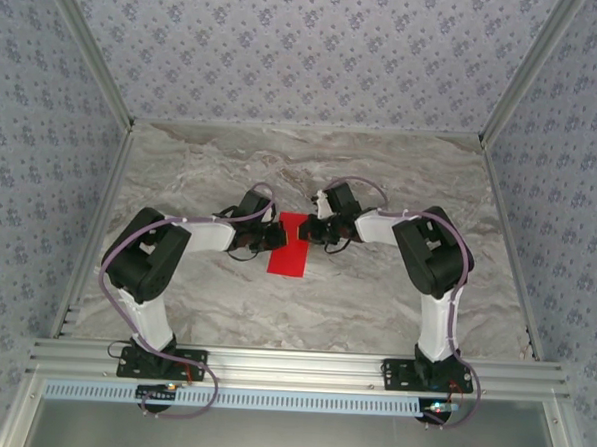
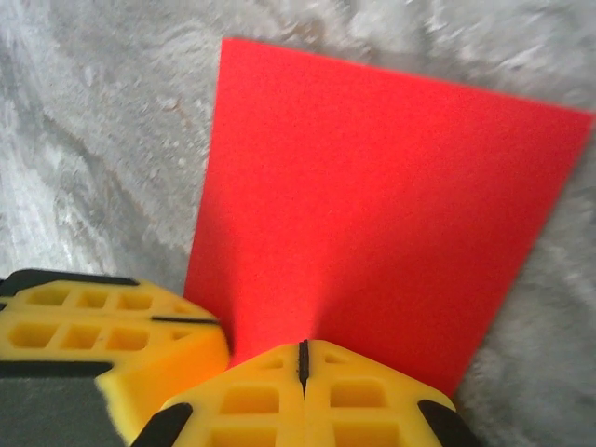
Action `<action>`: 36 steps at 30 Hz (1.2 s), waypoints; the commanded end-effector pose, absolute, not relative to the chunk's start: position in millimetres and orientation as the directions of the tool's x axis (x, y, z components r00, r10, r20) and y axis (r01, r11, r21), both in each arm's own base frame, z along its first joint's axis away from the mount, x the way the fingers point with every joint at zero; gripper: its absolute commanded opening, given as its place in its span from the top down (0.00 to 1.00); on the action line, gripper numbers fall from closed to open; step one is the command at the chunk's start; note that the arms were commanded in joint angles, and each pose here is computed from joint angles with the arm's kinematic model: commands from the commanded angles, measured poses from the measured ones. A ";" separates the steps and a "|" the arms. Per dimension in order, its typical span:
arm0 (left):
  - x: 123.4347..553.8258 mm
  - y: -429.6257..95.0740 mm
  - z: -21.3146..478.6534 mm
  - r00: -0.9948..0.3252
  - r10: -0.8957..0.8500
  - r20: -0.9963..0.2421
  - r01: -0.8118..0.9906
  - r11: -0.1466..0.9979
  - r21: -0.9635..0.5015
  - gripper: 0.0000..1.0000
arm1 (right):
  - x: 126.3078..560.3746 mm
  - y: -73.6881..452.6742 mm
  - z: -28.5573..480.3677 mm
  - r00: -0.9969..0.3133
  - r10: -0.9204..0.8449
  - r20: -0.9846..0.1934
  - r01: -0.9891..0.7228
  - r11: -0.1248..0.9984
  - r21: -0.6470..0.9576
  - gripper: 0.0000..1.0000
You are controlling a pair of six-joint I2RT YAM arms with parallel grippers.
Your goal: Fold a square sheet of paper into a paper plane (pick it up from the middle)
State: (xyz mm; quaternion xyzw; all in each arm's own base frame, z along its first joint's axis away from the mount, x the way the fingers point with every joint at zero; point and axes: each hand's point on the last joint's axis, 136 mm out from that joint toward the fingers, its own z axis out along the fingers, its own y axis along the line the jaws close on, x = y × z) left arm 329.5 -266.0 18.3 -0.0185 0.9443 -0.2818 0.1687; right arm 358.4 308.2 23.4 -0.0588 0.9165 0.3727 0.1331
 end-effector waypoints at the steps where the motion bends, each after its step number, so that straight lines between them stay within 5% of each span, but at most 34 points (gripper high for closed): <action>1: 281.9 -219.2 -40.7 -0.985 -0.118 -0.123 -0.070 0.938 -0.339 1.00 | 383.9 280.2 2.2 -0.957 0.099 -0.273 -0.094 0.785 0.613 1.00; 10: 269.4 -212.3 -48.1 -0.989 -0.097 -0.108 -0.057 0.944 -0.326 1.00 | 428.8 243.4 4.9 -0.917 0.283 -0.282 0.066 0.803 0.593 1.00; 18: 271.7 -213.5 -44.1 -0.987 -0.098 -0.124 -0.052 0.941 -0.336 1.00 | 435.9 284.5 59.8 -0.898 0.185 -0.399 -0.129 0.757 0.641 1.00; 27: 272.3 -213.9 -45.8 -0.987 -0.107 -0.121 -0.061 0.940 -0.336 1.00 | 409.2 329.1 33.6 -0.934 0.107 -0.341 -0.168 0.711 0.683 1.00; 36: 266.4 -209.6 -47.6 -0.987 -0.115 -0.113 -0.071 0.941 -0.332 1.00 | 434.1 292.1 2.3 -0.936 0.170 -0.308 -0.052 0.799 0.599 1.00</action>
